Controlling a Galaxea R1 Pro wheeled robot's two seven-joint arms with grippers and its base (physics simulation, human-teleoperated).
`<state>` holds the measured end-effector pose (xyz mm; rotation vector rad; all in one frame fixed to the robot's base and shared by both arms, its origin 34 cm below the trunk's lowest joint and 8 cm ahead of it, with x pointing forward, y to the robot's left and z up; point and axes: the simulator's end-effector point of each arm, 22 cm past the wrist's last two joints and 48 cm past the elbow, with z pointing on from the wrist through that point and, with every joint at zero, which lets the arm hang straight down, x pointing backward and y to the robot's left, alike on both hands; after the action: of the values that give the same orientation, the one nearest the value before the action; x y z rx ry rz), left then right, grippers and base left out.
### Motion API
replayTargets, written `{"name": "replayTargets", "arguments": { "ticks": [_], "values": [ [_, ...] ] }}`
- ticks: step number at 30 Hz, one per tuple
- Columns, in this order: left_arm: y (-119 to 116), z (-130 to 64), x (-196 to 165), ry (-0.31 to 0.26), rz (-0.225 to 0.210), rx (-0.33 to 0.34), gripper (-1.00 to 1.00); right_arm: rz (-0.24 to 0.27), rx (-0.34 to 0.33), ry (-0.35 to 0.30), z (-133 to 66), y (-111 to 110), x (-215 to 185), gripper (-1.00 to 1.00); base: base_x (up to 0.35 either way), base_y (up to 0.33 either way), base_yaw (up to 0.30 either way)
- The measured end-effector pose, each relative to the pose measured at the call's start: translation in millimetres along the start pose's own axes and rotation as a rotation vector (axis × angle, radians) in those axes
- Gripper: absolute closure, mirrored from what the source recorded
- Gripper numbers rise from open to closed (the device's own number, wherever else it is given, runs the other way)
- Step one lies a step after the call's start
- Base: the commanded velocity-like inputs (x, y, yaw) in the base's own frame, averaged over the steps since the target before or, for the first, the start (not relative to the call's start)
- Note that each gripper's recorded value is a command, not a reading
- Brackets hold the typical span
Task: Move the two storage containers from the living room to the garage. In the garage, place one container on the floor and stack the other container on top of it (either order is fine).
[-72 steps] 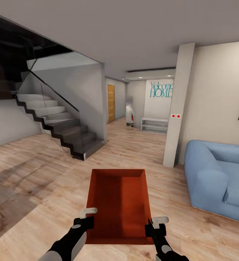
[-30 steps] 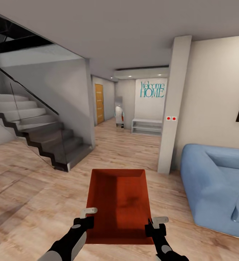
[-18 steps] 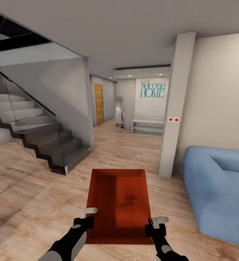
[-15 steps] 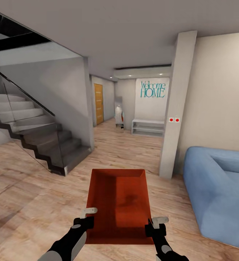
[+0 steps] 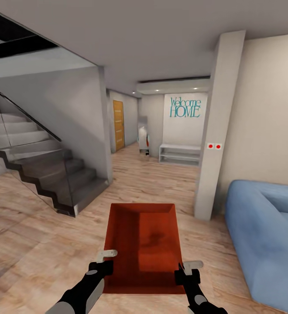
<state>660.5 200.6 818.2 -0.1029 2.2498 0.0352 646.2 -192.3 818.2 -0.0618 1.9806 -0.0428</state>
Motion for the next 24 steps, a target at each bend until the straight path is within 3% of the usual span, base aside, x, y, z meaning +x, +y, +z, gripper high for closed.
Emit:
{"name": "replayTargets", "arguments": {
  "ticks": [24],
  "values": [
    [0.2,0.0,1.2,0.003,-0.002,0.0,1.0,0.0,0.0,0.003,-0.2,0.2,1.0,1.0,0.321,0.0,0.0]
  ]
}}
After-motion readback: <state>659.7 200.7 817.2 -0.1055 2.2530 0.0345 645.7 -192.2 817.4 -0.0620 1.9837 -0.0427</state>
